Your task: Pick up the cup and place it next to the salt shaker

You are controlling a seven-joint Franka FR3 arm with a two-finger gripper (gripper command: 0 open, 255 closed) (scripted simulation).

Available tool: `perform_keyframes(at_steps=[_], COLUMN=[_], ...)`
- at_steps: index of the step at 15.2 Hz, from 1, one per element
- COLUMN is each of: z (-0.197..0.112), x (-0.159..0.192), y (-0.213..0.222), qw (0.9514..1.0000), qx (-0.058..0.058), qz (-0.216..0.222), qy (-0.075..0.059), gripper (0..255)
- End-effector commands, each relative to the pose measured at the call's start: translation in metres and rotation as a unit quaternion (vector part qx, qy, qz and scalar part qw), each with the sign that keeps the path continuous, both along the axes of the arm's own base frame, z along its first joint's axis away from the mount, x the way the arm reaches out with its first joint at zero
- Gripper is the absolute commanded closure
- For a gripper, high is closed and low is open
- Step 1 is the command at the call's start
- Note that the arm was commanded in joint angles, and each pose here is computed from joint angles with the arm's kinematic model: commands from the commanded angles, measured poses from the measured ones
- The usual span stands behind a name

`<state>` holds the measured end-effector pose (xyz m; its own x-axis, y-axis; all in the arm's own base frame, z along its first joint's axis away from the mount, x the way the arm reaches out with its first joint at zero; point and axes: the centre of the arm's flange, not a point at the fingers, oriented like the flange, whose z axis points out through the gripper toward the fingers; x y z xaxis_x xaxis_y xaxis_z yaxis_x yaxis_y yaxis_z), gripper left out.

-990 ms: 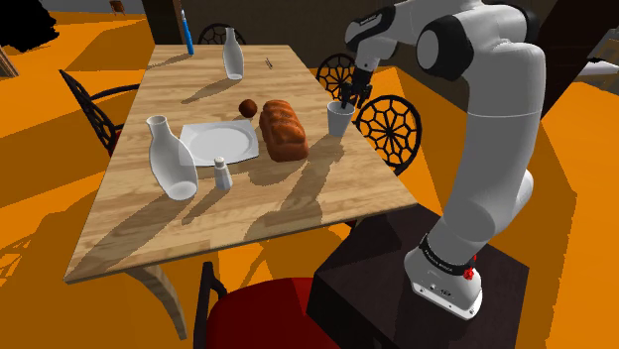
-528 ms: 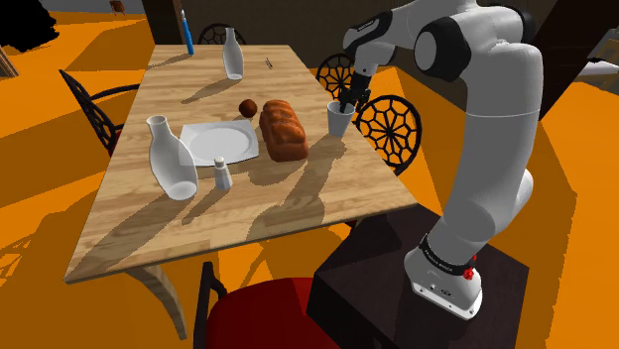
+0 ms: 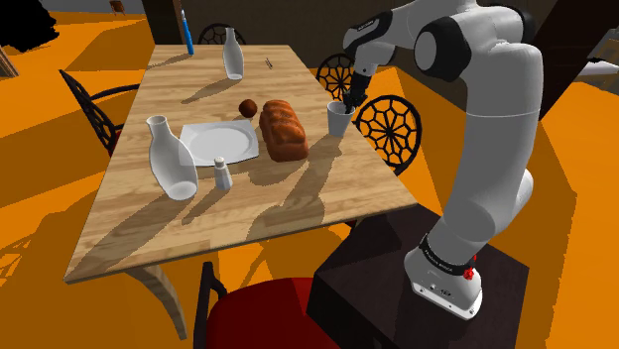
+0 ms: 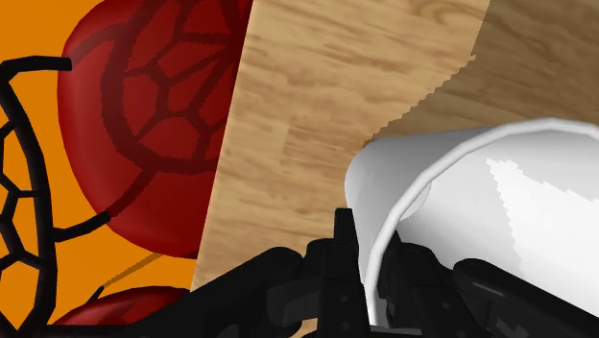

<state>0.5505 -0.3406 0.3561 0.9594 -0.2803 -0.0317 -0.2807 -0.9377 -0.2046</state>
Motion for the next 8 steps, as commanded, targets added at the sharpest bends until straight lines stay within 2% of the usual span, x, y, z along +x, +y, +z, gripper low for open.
perform_keyframes(at_steps=[1,5,8], z=[0.0,0.0,0.015], x=[0.0,0.0,0.0], y=[0.0,0.0,0.0], qw=[1.0,1.0,1.0], qx=[0.0,0.0,0.0], qz=[0.0,0.0,0.0], qy=[0.0,0.0,0.0], gripper=[255,255,255])
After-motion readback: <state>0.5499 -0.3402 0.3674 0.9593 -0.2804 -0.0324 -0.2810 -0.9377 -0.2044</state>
